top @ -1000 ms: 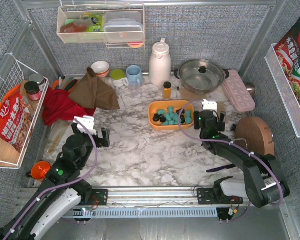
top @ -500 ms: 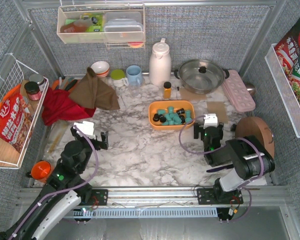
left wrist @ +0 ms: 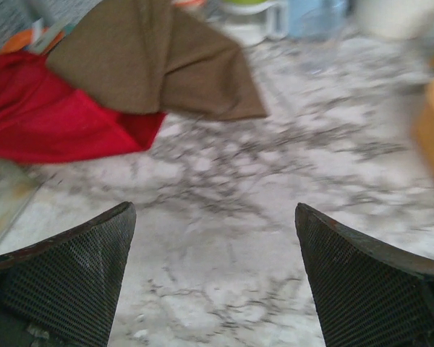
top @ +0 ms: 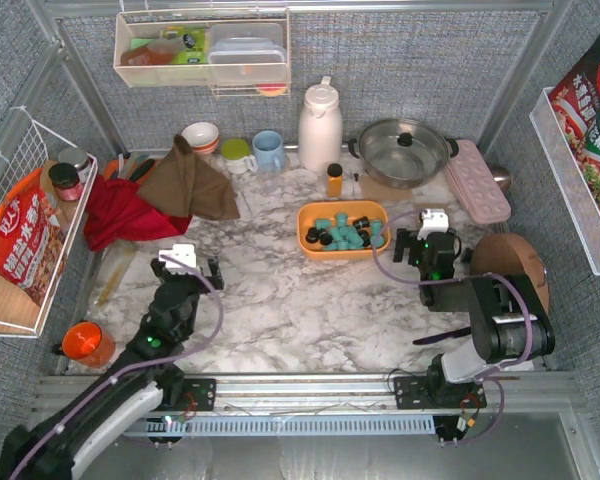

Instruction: Mix the coffee capsules in the storage basket

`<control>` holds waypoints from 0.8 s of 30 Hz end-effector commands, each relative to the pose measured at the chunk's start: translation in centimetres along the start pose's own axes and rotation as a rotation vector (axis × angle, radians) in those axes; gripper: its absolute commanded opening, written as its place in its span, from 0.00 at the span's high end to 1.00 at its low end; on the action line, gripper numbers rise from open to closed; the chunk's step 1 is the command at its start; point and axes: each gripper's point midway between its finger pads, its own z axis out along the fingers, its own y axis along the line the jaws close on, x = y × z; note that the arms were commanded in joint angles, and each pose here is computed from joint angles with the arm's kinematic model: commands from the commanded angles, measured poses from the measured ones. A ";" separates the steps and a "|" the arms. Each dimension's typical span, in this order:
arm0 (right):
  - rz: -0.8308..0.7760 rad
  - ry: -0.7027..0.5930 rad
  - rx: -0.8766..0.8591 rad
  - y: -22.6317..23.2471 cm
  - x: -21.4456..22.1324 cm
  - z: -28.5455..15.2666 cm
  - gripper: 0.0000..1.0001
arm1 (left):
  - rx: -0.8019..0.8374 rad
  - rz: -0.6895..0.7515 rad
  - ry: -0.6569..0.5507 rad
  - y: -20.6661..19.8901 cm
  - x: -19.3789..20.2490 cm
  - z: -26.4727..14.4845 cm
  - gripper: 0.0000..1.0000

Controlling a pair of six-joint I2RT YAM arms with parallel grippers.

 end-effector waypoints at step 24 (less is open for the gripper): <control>0.028 0.053 -0.044 0.9 0.3 0.3 0.01 | -0.365 0.028 -0.191 12.1 4.3 4.8 0.00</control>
